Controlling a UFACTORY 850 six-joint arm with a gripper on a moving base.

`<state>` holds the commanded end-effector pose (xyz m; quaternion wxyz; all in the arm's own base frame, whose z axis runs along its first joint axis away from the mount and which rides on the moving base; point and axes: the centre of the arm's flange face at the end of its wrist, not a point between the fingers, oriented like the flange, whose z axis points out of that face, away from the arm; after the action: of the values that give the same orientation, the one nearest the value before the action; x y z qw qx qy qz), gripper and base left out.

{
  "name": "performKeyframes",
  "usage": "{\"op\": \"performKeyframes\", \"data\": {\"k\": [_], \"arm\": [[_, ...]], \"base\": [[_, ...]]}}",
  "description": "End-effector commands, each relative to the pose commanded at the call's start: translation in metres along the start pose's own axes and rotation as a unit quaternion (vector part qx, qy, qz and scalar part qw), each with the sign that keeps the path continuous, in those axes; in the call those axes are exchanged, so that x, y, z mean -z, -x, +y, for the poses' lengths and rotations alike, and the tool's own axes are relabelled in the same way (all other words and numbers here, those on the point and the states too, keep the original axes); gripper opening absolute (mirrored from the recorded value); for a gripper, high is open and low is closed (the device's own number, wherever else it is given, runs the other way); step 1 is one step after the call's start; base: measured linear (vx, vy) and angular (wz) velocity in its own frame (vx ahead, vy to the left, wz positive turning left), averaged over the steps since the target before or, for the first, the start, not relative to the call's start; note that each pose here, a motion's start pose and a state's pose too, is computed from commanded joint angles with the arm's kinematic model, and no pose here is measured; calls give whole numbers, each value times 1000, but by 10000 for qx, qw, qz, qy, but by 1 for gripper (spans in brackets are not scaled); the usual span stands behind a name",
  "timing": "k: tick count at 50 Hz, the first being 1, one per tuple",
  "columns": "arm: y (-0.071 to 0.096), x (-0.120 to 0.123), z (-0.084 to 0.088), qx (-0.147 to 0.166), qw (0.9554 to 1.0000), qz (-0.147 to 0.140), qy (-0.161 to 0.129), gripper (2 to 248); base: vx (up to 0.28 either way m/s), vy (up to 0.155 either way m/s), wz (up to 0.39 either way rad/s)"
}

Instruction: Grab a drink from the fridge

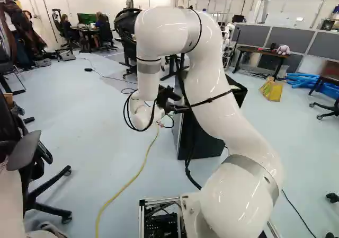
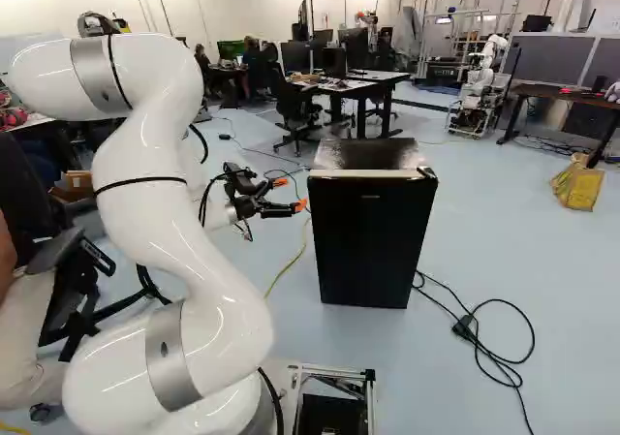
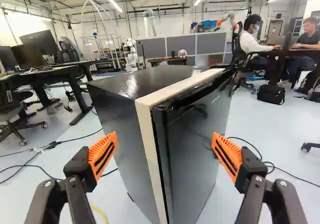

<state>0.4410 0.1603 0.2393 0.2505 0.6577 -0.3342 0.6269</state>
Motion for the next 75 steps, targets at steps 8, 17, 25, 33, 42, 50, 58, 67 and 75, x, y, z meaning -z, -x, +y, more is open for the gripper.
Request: {"op": "performKeyframes", "data": {"k": [8,17,25,33,42,50,58,67,75], "arm": [[0,-4,-1,-24,10000,7,39,247],[0,-10,-2,-47,9999,16,95,247],[-1,-15,-1,-59,9999,23,149,247],[-2,-20,1,-67,9998,29,204,247],[-2,-25,3,-77,9996,35,267,247],[-3,-31,4,-87,9994,42,324,247],[-3,-36,6,-94,9993,49,357,247],[-4,-41,7,-92,9993,54,368,247],[-5,-44,11,-69,9993,54,356,247]], "base": [[0,0,0],[0,0,0],[0,0,0],[0,0,0],[0,0,0],[0,0,0],[0,0,0],[0,0,0],[0,0,0]]}}
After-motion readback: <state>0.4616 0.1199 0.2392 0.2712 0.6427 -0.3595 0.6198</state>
